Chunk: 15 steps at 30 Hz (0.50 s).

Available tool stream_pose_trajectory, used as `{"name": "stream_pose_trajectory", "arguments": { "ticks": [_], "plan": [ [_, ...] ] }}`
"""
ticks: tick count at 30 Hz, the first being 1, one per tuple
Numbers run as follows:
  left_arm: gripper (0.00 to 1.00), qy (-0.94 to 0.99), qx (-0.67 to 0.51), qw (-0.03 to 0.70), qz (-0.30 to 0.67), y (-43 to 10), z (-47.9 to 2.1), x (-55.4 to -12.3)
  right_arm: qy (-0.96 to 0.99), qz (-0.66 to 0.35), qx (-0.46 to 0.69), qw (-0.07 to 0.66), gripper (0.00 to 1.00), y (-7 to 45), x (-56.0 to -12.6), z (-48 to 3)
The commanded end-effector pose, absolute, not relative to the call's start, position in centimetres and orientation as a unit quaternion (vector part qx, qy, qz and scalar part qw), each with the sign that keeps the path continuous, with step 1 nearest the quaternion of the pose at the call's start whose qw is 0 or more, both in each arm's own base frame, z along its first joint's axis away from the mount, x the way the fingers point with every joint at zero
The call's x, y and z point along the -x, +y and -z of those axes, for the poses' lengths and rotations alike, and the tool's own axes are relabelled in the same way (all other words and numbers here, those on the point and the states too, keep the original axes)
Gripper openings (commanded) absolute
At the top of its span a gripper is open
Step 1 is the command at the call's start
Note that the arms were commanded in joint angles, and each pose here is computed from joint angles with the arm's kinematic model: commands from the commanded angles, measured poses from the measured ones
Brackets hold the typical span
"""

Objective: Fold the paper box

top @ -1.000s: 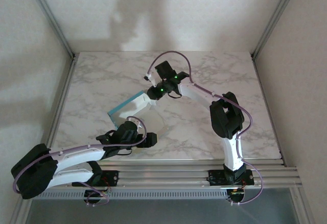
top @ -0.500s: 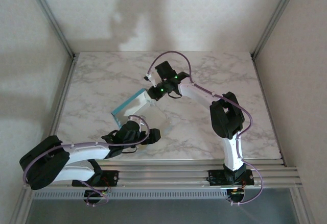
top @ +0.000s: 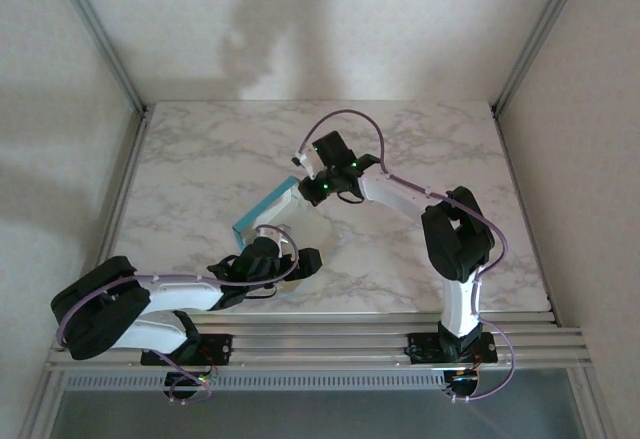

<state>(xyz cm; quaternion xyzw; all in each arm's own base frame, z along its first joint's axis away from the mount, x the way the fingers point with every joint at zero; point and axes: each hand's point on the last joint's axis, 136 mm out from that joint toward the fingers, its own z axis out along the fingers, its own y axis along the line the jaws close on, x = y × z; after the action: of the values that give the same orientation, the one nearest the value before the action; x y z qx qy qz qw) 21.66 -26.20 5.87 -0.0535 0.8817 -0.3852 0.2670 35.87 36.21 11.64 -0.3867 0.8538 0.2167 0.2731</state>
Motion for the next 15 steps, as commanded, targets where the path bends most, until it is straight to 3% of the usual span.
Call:
{"name": "stream_pose_trajectory", "arguments": {
  "ticks": [1, 15],
  "plan": [
    [0.99, 0.872, 0.068, 0.286, 0.391, -25.8, -7.3, -21.9, 0.856, -0.209, 0.381, 0.281, 0.08, 36.0, -35.2, -11.3],
    [0.99, 0.843, 0.009, 0.364, 0.396, -26.3, -20.3, -24.6, 0.855, -0.199, 0.39, 0.278, 0.09, 36.1, -34.9, -10.3]
  ]
}}
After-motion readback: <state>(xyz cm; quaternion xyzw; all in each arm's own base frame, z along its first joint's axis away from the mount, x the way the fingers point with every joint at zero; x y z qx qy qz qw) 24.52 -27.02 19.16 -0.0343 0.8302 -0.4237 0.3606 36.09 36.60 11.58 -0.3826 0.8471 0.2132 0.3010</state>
